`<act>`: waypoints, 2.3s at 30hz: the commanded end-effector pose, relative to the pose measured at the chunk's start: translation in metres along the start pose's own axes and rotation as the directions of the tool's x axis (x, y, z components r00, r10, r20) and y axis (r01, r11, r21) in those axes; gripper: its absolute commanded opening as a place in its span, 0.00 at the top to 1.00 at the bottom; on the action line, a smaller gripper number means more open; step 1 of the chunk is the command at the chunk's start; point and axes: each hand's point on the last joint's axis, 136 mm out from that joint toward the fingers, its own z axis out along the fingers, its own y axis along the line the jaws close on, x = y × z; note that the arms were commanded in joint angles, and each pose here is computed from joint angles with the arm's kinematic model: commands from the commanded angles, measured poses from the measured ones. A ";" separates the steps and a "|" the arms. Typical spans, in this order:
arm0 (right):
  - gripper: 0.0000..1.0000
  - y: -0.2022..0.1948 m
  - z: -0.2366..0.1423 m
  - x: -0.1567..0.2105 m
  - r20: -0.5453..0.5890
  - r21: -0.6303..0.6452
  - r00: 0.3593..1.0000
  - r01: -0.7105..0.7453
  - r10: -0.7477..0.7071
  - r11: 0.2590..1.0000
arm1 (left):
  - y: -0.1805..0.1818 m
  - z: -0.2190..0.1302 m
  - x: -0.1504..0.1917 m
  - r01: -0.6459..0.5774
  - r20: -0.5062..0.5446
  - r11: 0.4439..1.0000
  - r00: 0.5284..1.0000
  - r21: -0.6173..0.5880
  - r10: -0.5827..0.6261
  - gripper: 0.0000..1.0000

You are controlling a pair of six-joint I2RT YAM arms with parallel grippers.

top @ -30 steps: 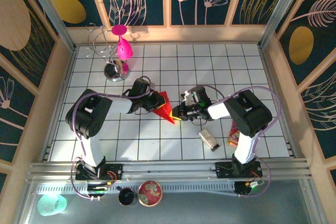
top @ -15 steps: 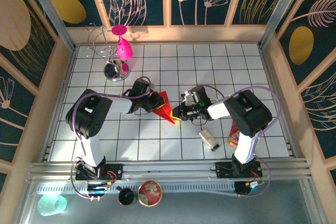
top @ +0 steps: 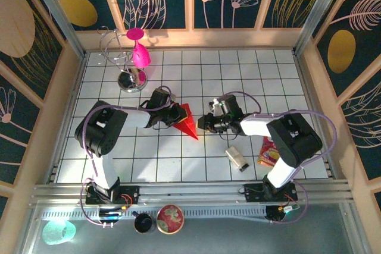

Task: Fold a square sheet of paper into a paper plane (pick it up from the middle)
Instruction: Fourth fold the wing at the center of the table.

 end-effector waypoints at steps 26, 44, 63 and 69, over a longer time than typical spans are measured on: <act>0.86 0.007 0.039 0.007 -0.085 0.056 0.992 0.102 -0.097 0.993 | 0.009 0.005 0.000 0.018 -0.010 0.999 1.000 -0.038 -0.018 0.92; 0.87 -0.006 0.043 0.015 -0.108 0.089 0.992 0.079 -0.069 0.993 | 0.009 0.008 0.000 0.010 -0.021 0.999 1.000 -0.031 -0.010 0.91; 0.88 -0.029 0.042 0.026 -0.137 0.176 0.990 0.061 -0.037 0.983 | 0.033 0.015 0.006 0.032 -0.036 0.994 0.999 -0.107 -0.036 0.91; 0.88 -0.006 0.037 0.013 -0.101 0.119 0.990 0.105 -0.093 0.987 | 0.048 0.015 0.009 0.040 -0.038 0.986 0.998 -0.160 -0.047 0.92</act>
